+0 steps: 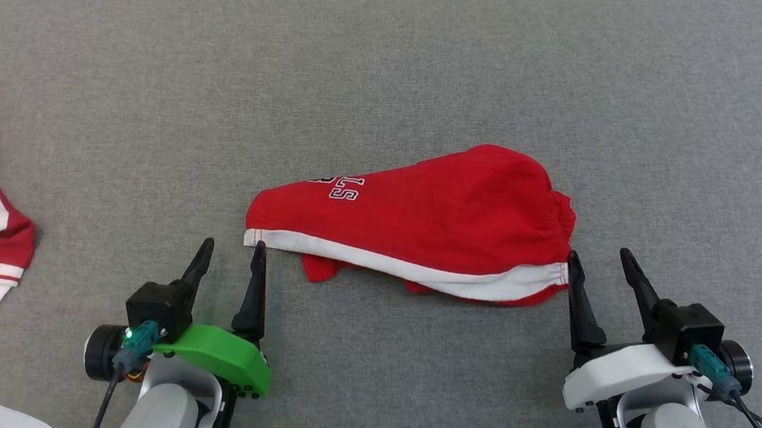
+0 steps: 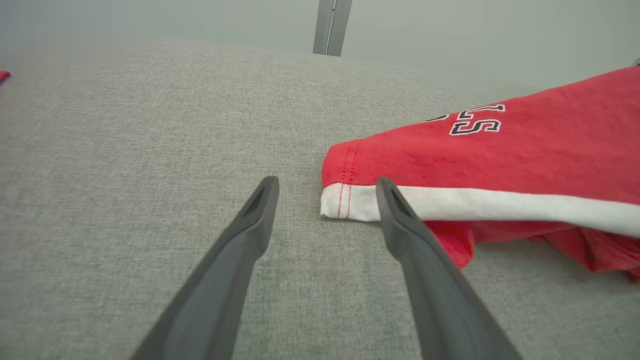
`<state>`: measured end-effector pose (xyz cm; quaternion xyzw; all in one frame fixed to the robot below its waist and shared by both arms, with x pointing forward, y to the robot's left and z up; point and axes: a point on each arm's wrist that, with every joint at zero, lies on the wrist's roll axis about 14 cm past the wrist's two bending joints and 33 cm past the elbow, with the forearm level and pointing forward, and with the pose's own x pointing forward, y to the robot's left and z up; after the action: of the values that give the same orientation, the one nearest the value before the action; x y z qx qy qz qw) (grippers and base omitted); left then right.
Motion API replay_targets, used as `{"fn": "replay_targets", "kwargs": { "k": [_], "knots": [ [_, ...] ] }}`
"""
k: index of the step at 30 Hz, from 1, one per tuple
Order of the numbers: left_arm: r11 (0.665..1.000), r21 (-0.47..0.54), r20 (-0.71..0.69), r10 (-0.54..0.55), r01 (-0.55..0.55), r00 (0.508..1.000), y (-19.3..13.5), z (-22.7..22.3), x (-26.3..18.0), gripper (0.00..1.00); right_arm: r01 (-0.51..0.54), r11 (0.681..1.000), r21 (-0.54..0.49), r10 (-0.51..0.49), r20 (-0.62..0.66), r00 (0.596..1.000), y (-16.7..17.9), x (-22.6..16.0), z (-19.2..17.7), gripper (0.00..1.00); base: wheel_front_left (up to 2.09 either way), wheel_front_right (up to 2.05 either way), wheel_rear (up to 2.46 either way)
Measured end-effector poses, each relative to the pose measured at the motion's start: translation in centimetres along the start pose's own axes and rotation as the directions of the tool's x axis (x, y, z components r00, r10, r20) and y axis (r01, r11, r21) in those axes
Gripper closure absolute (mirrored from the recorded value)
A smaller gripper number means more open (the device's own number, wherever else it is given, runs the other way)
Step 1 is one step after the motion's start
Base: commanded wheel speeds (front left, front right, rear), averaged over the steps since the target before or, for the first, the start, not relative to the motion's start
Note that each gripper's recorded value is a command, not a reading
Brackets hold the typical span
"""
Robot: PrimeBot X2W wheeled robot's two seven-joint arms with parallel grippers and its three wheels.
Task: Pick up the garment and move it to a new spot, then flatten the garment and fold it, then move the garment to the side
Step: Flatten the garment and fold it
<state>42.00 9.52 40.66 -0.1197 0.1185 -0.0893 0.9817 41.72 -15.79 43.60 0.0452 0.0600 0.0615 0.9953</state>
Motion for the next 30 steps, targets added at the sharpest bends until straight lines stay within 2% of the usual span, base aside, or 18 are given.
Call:
{"fn": "replay_targets", "kwargs": {
  "k": [17, 18, 20, 21, 22, 23, 24, 25, 26, 27, 28, 30],
  "knots": [
    [0.999, -0.027, -0.096, -0.036, 0.033, 0.995, -1.5, -3.3, 2.6, 0.00, 0.088, 0.996, 0.004, -0.088, -0.023, 0.996, -3.0, -0.8, -0.7, 0.00, 0.00, 0.00, 0.00],
    [0.999, -0.032, -0.097, -0.032, 0.029, 0.995, -1.5, -3.3, 2.6, 0.04, 0.089, 0.996, 0.004, -0.088, -0.022, 0.996, -3.0, -0.8, -0.7, 0.00, 0.00, 0.00, 0.00],
    [0.999, -0.032, -0.096, -0.029, 0.026, 0.995, -1.4, -3.3, 2.6, 0.20, 0.089, 0.996, 0.009, -0.088, -0.019, 0.996, -3.0, -0.8, -0.6, 0.00, 0.00, 0.00, 0.00],
    [0.999, -0.032, -0.095, -0.029, 0.026, 0.995, -1.4, -3.3, 2.5, 0.26, 0.087, 0.996, 0.010, -0.087, -0.017, 0.996, -3.0, -0.7, -0.5, 0.00, 0.00, 0.00, 0.00],
    [0.999, -0.031, -0.092, -0.029, 0.027, 0.995, -1.4, -3.2, 2.5, 0.27, 0.085, 0.996, 0.010, -0.085, -0.016, 0.996, -2.9, -0.7, -0.5, 0.00, 0.00, 0.00, 0.00],
    [0.999, -0.030, -0.087, -0.030, 0.028, 0.996, -1.4, -3.0, 2.4, 0.35, 0.082, 0.997, 0.012, -0.082, -0.014, 0.997, -2.8, -0.7, -0.4, 0.00, 0.00, 0.00, 0.00],
    [0.999, -0.029, -0.083, -0.031, 0.028, 0.996, -1.4, -2.9, 2.3, 0.51, 0.079, 0.997, 0.014, -0.079, -0.012, 0.997, -2.7, -0.7, -0.4, 0.00, 0.00, 0.00, 0.00],
    [0.999, -0.030, -0.082, -0.031, 0.029, 0.996, -1.4, -2.8, 2.2, 0.55, 0.074, 0.997, 0.015, -0.074, -0.013, 0.997, -2.5, -0.7, -0.4, 0.00, 0.00, 0.00, 0.00],
    [0.999, -0.028, -0.084, -0.030, 0.028, 0.996, -1.3, -2.9, 2.0, 0.65, 0.070, 0.997, 0.020, -0.070, -0.013, 0.997, -2.3, -0.7, -0.4, 0.00, 0.00, 0.00, 0.00],
    [0.999, -0.028, -0.083, -0.027, 0.024, 0.996, -1.2, -2.8, 1.8, 0.86, 0.062, 0.998, 0.023, -0.062, -0.012, 0.998, -2.1, -0.6, -0.4, 0.00, 0.00, 0.00, 0.00],
    [0.999, -0.022, -0.079, -0.027, 0.025, 0.997, -1.2, -2.7, 1.8, 1.00, 0.053, 0.998, 0.024, -0.053, -0.011, 0.999, -1.7, -0.5, -0.4, 0.00, 0.00, 0.00, 0.00],
    [1.000, -0.021, -0.072, -0.024, 0.022, 0.997, -1.1, -2.5, 1.7, 1.00, 0.037, 0.999, 0.033, -0.037, -0.010, 0.999, -1.2, -0.4, -0.3, 0.00, 0.00, 0.00, 0.00]
  ]
}}
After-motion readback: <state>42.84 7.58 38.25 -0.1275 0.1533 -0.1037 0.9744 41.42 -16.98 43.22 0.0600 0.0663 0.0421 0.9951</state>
